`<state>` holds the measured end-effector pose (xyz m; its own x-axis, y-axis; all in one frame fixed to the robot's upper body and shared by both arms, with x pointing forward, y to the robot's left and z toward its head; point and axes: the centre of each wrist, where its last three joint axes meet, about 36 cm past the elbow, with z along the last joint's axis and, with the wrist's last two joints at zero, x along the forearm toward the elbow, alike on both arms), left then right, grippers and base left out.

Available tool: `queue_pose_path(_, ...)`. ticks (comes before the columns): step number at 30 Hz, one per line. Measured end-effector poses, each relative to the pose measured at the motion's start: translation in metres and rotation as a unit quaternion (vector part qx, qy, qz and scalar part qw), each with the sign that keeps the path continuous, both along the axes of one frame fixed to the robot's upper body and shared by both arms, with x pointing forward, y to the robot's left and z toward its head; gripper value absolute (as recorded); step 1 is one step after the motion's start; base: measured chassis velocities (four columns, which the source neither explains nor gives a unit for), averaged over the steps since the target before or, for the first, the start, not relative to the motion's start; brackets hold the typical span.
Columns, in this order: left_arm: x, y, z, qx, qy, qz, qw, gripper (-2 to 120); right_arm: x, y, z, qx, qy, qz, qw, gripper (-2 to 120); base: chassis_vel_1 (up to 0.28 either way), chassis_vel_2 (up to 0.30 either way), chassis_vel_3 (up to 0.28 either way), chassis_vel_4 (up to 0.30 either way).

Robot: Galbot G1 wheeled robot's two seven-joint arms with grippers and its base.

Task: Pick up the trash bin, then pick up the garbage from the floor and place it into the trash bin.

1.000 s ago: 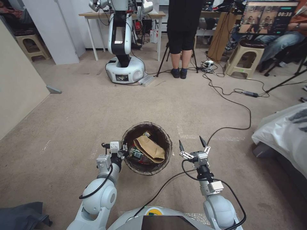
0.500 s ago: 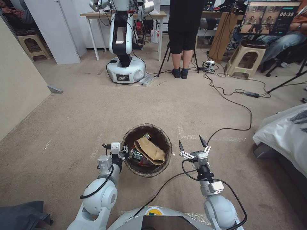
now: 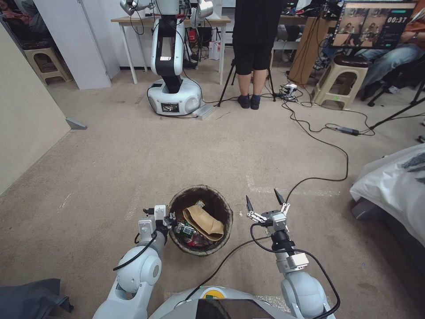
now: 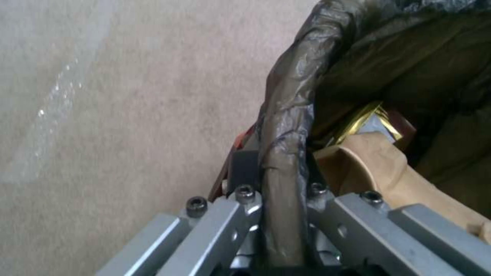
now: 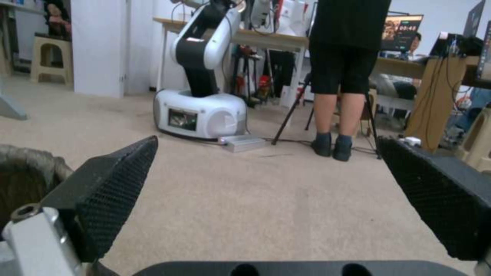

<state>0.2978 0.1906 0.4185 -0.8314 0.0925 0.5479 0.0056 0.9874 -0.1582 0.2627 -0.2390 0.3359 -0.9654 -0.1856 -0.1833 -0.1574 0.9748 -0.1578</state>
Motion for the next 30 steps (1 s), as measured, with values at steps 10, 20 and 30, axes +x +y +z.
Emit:
queue_pose_path(10, 0.006, 0.006, -0.022, -0.026, 0.039, 0.015, 0.9988, 0, -0.001, 0.0, -0.003, -0.001, -0.003, 0.005, 1.0, 100, 0.0, 0.0, 0.0, 0.0)
queue_pose_path(20, 0.008, 0.005, -0.025, -0.039, 0.043, 0.015, 0.9982, 3, -0.003, 0.0, -0.005, -0.002, -0.003, 0.008, 1.0, 100, 0.0, 0.0, 0.0, 0.0)
queue_pose_path(30, 0.008, 0.004, -0.026, -0.043, 0.046, 0.013, 0.9979, 48, -0.003, 0.0, -0.005, -0.003, -0.003, 0.012, 1.0, 100, 0.0, 0.0, 0.0, 0.0)
